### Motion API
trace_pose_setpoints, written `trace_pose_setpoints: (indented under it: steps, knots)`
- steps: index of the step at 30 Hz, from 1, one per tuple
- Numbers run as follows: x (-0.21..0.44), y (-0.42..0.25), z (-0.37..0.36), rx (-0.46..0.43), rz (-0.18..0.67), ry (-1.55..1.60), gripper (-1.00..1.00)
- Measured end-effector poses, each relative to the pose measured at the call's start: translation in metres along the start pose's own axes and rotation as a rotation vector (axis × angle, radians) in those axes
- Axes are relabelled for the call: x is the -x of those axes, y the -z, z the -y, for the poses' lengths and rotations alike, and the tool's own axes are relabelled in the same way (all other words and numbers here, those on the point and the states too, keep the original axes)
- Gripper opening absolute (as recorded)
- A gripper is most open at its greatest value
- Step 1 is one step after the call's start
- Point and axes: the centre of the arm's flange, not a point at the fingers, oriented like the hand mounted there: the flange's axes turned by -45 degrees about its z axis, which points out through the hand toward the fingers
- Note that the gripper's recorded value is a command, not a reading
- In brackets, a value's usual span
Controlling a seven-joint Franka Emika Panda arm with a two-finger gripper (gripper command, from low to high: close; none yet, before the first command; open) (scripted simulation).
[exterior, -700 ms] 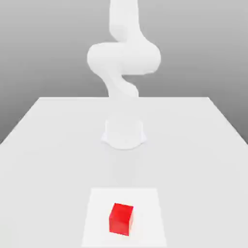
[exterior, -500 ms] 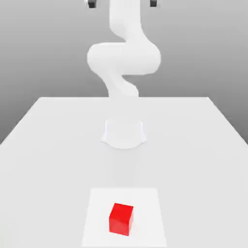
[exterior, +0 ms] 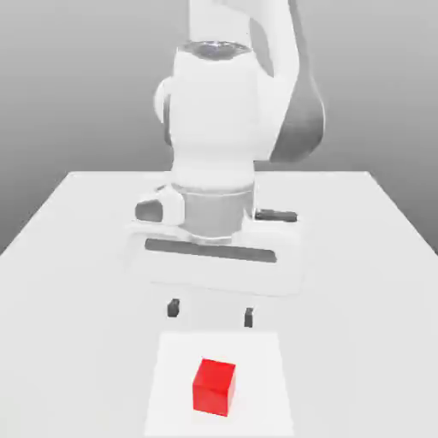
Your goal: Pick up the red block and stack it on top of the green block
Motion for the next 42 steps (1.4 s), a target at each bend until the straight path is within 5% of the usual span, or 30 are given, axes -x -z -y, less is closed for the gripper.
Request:
trace_pose_setpoints:
  steps: [6, 7, 20, 33, 37, 38, 42]
  knots:
    - [0.017, -0.083, -0.003, 0.007, 0.061, -0.018, 0.00]
    - [0.018, -0.094, -0.003, 0.007, 0.062, -0.018, -1.00]
    - [0.009, -0.040, -0.009, 0.006, 0.062, -0.041, -1.00]
    - [-0.100, -0.008, -0.290, 0.024, 0.058, -0.728, -1.00]
    - [-0.098, -0.057, -0.316, 0.028, 0.056, -0.779, -1.00]
    - [-0.097, -0.066, -0.316, 0.028, 0.056, -0.781, 1.00]
    - [-0.097, -0.066, -0.316, 0.028, 0.056, -0.781, 1.00]
